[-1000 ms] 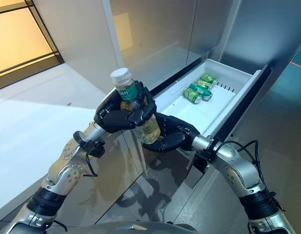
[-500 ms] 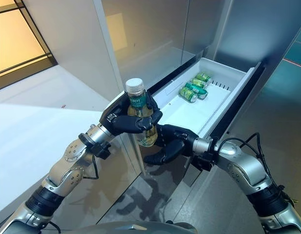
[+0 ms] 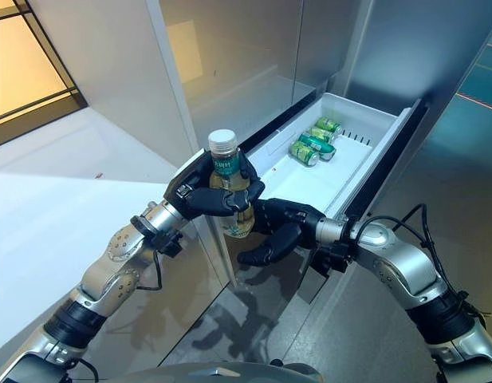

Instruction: Put drinks into fridge and close the fridge

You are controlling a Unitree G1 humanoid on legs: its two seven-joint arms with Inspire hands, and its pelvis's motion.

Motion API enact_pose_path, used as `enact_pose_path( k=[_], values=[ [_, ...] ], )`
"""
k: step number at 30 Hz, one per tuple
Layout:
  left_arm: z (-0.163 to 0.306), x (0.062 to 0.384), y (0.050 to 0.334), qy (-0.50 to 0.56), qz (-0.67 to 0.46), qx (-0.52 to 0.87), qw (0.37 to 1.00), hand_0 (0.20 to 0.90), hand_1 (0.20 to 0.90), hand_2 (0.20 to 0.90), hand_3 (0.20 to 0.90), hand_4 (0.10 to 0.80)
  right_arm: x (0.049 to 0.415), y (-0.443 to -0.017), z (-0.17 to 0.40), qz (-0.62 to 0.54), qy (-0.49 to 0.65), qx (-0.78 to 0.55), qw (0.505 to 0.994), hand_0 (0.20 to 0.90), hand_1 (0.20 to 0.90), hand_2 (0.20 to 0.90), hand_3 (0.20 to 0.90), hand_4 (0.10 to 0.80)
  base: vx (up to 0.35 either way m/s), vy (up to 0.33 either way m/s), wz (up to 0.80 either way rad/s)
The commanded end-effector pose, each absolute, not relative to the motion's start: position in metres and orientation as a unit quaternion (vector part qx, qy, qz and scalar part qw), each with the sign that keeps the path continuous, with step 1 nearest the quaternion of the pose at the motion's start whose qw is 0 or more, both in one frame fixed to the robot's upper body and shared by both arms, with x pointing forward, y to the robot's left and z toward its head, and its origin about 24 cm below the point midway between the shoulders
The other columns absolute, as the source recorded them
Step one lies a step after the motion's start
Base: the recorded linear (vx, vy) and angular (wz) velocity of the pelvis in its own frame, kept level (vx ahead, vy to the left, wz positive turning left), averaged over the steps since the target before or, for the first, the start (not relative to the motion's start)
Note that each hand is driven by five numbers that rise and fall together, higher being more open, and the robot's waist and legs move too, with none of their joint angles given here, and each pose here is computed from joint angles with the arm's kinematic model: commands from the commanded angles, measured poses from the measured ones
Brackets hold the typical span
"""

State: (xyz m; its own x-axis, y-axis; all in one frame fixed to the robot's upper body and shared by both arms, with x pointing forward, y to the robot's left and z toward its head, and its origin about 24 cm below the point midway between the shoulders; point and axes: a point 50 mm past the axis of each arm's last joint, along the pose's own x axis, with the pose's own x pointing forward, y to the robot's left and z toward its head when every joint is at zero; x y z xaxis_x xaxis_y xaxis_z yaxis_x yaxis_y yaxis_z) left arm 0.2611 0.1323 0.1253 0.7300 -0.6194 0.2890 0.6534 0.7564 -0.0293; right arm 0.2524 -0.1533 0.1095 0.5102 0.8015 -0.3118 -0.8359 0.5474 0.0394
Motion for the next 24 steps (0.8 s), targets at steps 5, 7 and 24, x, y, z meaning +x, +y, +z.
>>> enact_pose_path(
  k=[5,7,24],
  values=[
    [0.163,0.279,0.117,-0.244,-0.351,-0.087,0.900,0.300,0.300,0.300,0.200,0.100,0.255,-0.112,0.188,0.532,-0.063,0.069,0.841,0.900,0.900,0.900,0.900,0.800,0.000,0.000,0.00],
    [0.162,0.279,0.115,-0.242,-0.356,-0.090,0.898,0.300,0.300,0.300,0.200,0.100,0.256,-0.110,0.186,0.525,-0.053,0.091,0.844,0.900,0.900,0.900,0.900,0.800,0.000,0.000,0.00],
    [0.170,0.269,0.091,-0.254,-0.415,-0.099,0.868,0.300,0.300,0.300,0.200,0.100,0.248,-0.091,0.147,0.549,0.056,0.087,0.829,0.394,0.394,0.394,0.310,0.210,0.000,0.000,0.00]
  ],
)
